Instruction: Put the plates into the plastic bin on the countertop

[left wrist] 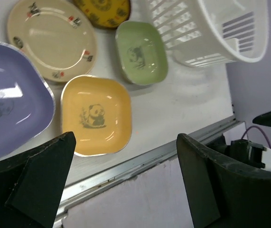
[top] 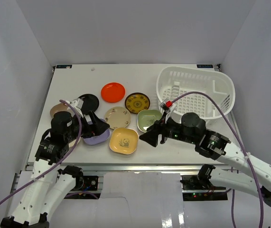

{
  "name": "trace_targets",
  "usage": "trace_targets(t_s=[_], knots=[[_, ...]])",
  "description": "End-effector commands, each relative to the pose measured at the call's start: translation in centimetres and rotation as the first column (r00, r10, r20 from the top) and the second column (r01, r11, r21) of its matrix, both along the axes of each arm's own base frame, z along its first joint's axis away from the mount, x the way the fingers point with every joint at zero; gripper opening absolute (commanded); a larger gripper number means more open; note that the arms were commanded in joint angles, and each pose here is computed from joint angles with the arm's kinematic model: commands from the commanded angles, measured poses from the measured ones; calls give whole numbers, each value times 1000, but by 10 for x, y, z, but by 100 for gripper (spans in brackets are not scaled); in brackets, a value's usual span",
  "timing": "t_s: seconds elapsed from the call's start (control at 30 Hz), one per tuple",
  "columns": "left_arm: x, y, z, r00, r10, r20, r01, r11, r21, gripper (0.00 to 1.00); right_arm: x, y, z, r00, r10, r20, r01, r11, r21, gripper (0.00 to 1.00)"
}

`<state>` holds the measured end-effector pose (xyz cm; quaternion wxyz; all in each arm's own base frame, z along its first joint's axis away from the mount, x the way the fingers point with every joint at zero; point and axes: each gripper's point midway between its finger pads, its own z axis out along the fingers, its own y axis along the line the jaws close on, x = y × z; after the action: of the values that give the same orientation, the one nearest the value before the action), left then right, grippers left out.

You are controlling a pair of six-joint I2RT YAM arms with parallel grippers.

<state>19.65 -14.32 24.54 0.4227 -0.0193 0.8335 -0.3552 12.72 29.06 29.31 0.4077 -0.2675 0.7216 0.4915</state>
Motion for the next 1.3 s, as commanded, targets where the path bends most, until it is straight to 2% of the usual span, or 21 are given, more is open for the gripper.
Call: trace_targets(t_s=[0.0, 0.07, 0.23, 0.3, 0.43, 0.57, 0.73, 0.83, 0.9, 1.07, 1.17, 1.27], knots=[[-7, 28, -30, 979, 151, -140, -135, 984, 120, 98, 25, -12, -32, 969, -242, 55, 247, 963, -106, 72], [-8, 43, -37, 957, 235, -171, -204, 962, 182, 98, 22, -12, -70, 942, -337, 2, 332, 928, -168, 73], [-9, 79, -53, 875, 445, -193, -378, 875, 303, 98, 11, -3, -123, 870, -489, -64, 468, 860, -201, 74], [-12, 86, -66, 847, 487, -213, -407, 852, 330, 98, 7, 0, -129, 842, -536, -67, 514, 834, -202, 73], [-17, 97, -85, 779, 579, -241, -495, 803, 331, 98, 8, 4, -158, 792, -608, -47, 572, 767, -290, 72], [-15, 99, -85, 749, 619, -234, -558, 781, 279, 98, 10, 9, -178, 761, -646, -68, 598, 738, -313, 70], [-3, 86, -90, 765, 594, -248, -559, 804, 201, 98, 30, 28, -176, 720, -692, -49, 647, 696, -311, 69], [3, 83, -102, 751, 602, -272, -568, 799, 198, 98, 47, 37, -182, 709, -701, -78, 646, 690, -327, 69], [7, 83, -108, 732, 617, -289, -578, 787, 214, 98, 55, 50, -180, 718, -683, -133, 633, 720, -283, 69], [12, 89, -124, 691, 659, -298, -610, 752, 248, 98, 74, 53, -197, 697, -701, -150, 640, 703, -311, 67], [11, 89, -140, 666, 673, -323, -619, 739, 265, 98, 76, 53, -218, 688, -709, -153, 630, 689, -359, 64], [11, 88, -153, 644, 680, -351, -620, 733, 281, 98, 74, 56, -228, 688, -708, -157, 618, 686, -384, 53]])
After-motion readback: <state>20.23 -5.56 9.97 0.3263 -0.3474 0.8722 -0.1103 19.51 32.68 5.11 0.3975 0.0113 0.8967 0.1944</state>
